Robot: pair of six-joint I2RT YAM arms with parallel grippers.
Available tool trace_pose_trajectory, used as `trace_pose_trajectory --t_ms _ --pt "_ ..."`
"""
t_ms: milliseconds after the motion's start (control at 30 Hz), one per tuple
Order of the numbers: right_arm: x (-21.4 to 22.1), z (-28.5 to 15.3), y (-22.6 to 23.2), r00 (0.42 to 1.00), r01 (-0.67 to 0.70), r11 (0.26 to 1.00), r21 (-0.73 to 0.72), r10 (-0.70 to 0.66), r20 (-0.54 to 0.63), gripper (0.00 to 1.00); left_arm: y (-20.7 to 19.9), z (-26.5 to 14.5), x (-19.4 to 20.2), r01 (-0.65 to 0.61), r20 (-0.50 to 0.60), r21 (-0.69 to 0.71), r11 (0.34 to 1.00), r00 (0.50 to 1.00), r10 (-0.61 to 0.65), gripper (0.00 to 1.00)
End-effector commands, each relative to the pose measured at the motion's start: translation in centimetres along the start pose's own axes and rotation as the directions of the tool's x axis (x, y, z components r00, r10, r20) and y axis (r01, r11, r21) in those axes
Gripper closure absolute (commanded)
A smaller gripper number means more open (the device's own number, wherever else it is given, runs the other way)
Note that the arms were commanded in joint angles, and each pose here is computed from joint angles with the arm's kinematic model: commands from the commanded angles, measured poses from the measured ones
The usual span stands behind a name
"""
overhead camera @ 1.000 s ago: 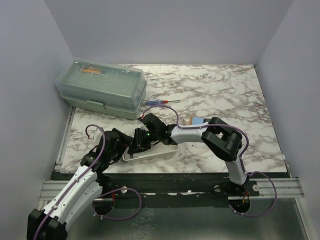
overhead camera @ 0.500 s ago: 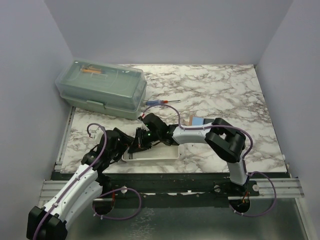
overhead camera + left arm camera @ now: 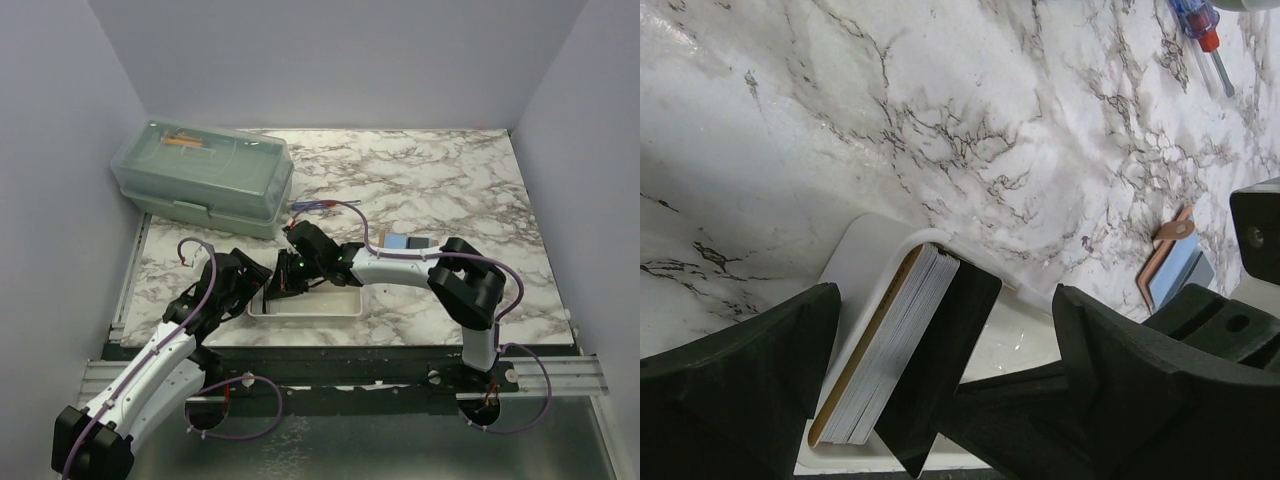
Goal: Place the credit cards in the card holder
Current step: Pick up the credit card from the storage box.
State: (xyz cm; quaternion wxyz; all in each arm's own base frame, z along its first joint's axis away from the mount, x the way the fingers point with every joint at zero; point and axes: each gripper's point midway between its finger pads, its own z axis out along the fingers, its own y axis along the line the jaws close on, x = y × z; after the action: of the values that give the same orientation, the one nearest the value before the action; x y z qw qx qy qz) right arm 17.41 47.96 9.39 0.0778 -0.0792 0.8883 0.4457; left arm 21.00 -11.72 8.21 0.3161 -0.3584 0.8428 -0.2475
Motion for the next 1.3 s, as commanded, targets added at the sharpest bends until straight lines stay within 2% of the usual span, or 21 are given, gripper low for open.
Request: trace_pose_trajectory --t_ms 0,100,233,500,933,1267 --pt "-0.4 -0.8 -0.3 0.999 0.034 0.998 0.048 -0.036 0.023 1.0 -1.6 -0.6 0.2 -0.008 -0.025 0.049 0.999 1.0 0.009 0.06" --pt "-0.4 -1.2 0.5 0.997 0.066 0.998 0.002 -0.066 0.038 1.0 -1.6 -0.6 0.1 -0.009 -0.018 0.048 0.999 1.0 0.01 0.06" --pt "-0.6 -1.9 0.5 0.995 0.076 0.997 0.009 -0.077 0.063 1.0 -1.9 -0.9 -0.5 -0.04 0.004 0.049 0.998 0.999 0.04 0.06" --pt "-0.4 -1.1 -2.0 0.999 0.022 0.99 0.139 -0.027 0.032 1.0 -1.7 -0.9 -0.8 -0.04 0.016 0.032 0.999 0.999 0.039 0.06" --pt "-0.1 0.5 -4.3 1.0 0.02 0.975 0.223 -0.02 -0.001 1.0 -1.5 -0.9 -0.3 -0.03 -0.006 0.035 0.999 1.0 0.03 0.06" --pt "-0.6 0.8 -5.4 0.998 0.047 0.941 0.334 -0.056 0.018 0.81 -1.7 -1.0 -0.5 -0.029 0.003 0.044 0.999 1.0 0.028 0.06"
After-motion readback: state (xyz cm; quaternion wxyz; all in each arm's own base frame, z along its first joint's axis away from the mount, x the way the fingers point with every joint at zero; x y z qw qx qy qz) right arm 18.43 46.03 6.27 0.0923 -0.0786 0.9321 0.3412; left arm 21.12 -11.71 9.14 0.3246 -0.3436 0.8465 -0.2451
